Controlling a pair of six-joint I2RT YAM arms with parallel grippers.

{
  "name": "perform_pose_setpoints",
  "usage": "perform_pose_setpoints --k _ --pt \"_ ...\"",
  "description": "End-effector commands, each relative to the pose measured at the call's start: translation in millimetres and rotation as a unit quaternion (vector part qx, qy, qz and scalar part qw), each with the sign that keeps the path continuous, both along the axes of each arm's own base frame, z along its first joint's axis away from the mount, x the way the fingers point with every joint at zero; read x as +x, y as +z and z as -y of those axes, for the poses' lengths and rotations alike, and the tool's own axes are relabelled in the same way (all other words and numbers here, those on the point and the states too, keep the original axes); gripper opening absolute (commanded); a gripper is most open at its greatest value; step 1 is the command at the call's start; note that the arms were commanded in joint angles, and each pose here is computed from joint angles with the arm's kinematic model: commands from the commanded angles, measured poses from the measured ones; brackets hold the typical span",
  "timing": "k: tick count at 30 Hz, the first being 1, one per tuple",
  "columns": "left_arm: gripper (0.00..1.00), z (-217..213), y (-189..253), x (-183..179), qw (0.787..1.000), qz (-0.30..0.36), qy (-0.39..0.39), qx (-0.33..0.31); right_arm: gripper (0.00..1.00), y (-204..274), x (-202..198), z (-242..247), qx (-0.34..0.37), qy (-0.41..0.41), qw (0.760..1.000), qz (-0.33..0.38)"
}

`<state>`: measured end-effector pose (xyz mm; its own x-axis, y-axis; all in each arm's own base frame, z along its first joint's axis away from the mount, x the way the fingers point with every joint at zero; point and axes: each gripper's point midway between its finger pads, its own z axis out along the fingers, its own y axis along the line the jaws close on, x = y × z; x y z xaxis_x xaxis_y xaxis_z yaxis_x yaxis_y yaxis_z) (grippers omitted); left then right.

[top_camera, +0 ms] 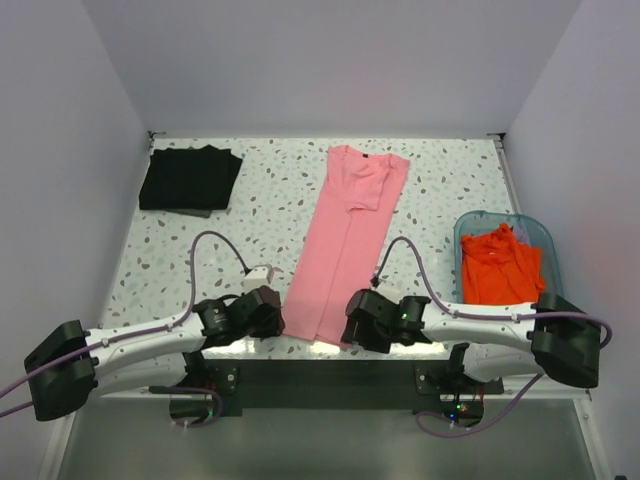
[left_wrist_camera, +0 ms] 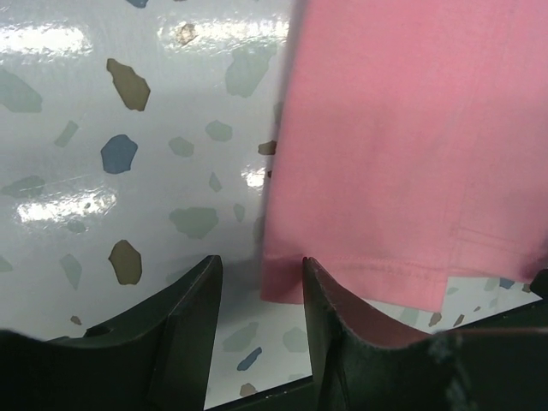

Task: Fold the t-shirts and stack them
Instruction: Fold the tshirt

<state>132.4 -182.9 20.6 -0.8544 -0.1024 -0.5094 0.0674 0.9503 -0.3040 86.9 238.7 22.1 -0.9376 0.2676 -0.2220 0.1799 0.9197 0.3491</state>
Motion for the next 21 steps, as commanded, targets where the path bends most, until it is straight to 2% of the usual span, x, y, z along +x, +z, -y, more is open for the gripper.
perform_pose_setpoints --k 1,5,10,21 --pt "0.48 0.4 -4.4 2.6 1.000 0.012 -0.007 0.002 0.64 -5.9 -0.2 -12.7 0.033 -0.053 0.998 -0.004" --pt "0.48 -1.8 -10.0 2.4 1.000 0.014 -0.008 0.005 0.63 -20.9 -12.0 -13.2 0.023 -0.067 0.997 -0.020" --pt "0.48 0.3 -15.7 -2.9 1.000 0.007 -0.020 -0.005 0.54 -38.0 -16.6 8.1 0.002 -0.093 0.996 -0.019" --pt "0.41 -17.1 -34.1 -20.0 0.999 -0.031 -0.006 0.015 0.55 -31.4 -9.2 37.2 -0.013 -0.123 0.992 0.014"
